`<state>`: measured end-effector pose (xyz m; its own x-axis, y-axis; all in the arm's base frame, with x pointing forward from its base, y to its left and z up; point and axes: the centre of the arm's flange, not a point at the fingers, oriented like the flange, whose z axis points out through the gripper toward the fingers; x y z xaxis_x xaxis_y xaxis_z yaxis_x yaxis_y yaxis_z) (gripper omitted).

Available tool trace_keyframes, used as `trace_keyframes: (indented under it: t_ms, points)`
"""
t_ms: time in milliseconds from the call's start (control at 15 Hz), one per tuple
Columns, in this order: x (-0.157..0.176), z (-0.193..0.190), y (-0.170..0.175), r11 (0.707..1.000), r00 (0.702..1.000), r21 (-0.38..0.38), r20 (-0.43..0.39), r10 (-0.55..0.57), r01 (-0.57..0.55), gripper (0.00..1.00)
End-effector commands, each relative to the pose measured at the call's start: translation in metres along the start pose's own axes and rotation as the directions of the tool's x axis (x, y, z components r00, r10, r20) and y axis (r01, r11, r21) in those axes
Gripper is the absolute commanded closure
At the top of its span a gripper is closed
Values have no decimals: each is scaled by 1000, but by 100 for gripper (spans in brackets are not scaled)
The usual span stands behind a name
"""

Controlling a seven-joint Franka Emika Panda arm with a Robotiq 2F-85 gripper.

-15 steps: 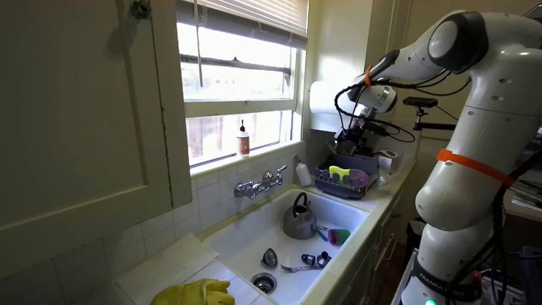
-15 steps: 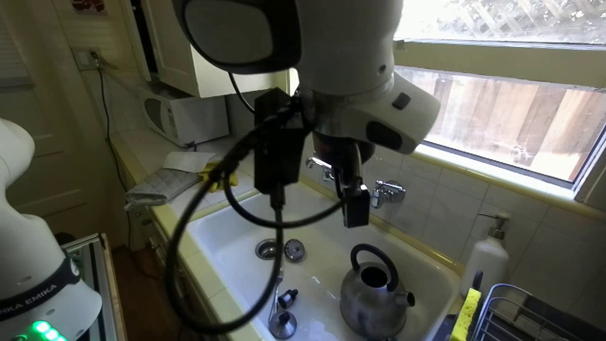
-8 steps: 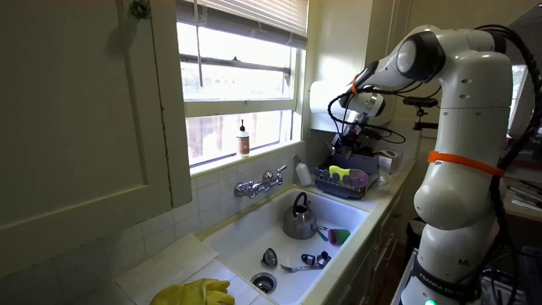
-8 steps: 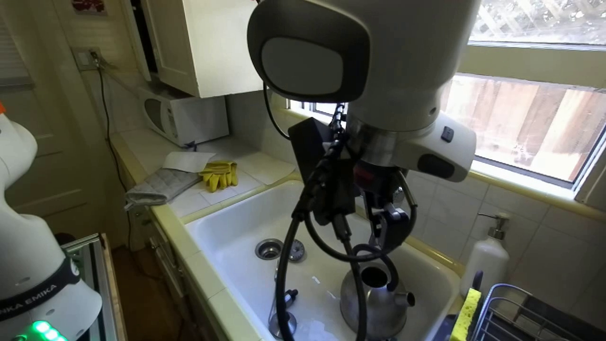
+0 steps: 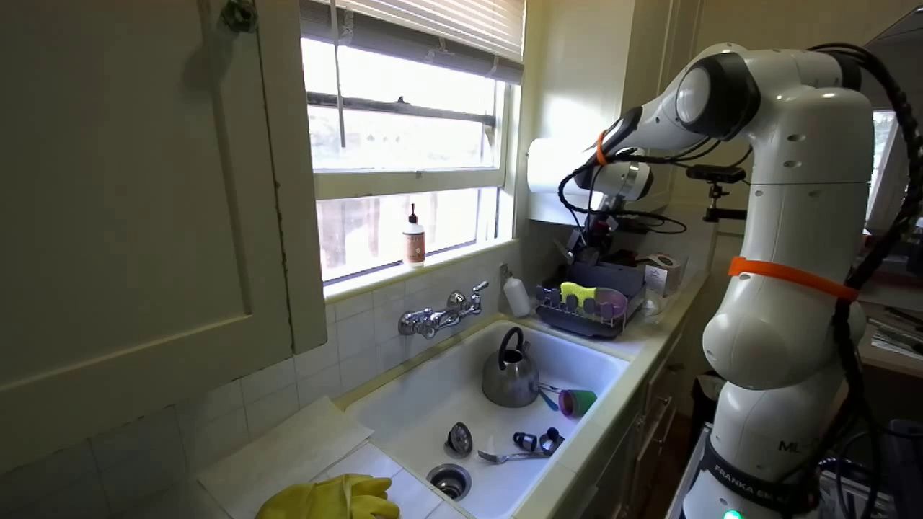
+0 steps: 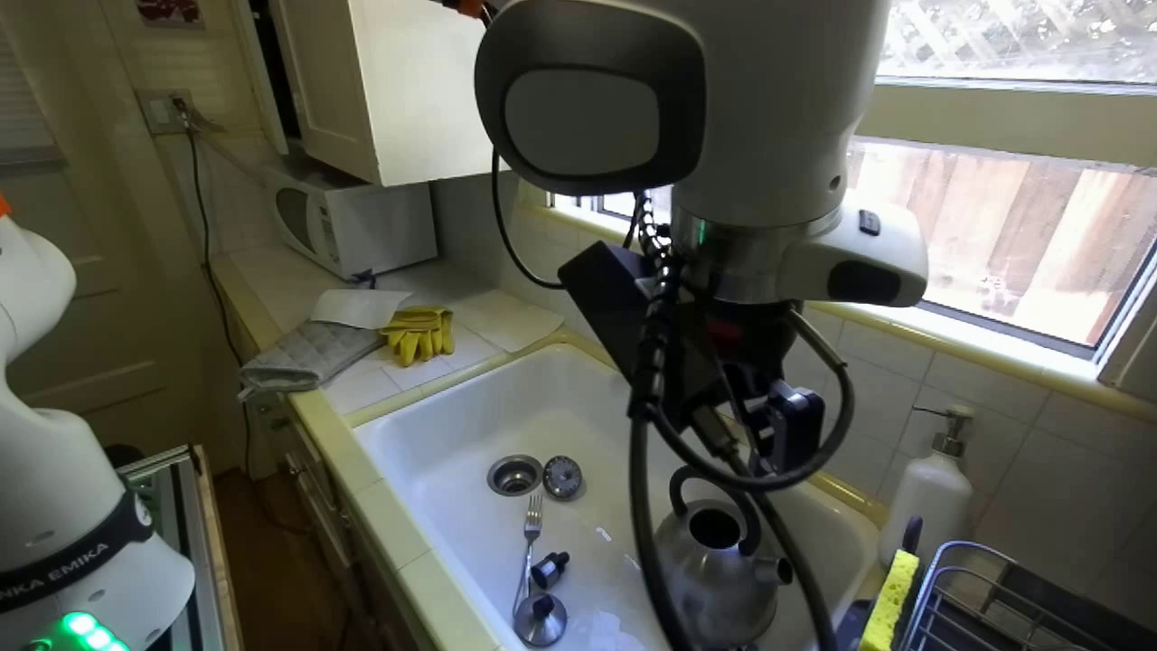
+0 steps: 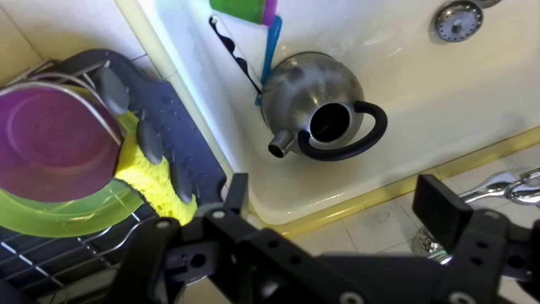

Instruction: Use the yellow sponge to scrub the kettle.

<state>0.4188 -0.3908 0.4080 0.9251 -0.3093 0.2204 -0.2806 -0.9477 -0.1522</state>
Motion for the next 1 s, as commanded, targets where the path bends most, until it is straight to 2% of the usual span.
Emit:
trace_keyframes:
  t_ms: [0, 200, 467, 733, 933]
  points:
    - [-5, 18, 20, 981, 983, -94, -44, -176, 171, 0]
    - [-2, 32, 37, 949, 948, -121, -93, -303, 292, 0]
    - [4, 51, 55, 916, 912, -142, -120, -391, 374, 0]
    - [10, 69, 65, 902, 903, -173, -105, -417, 396, 0]
    - [21, 83, 68, 911, 922, -226, -102, -373, 344, 0]
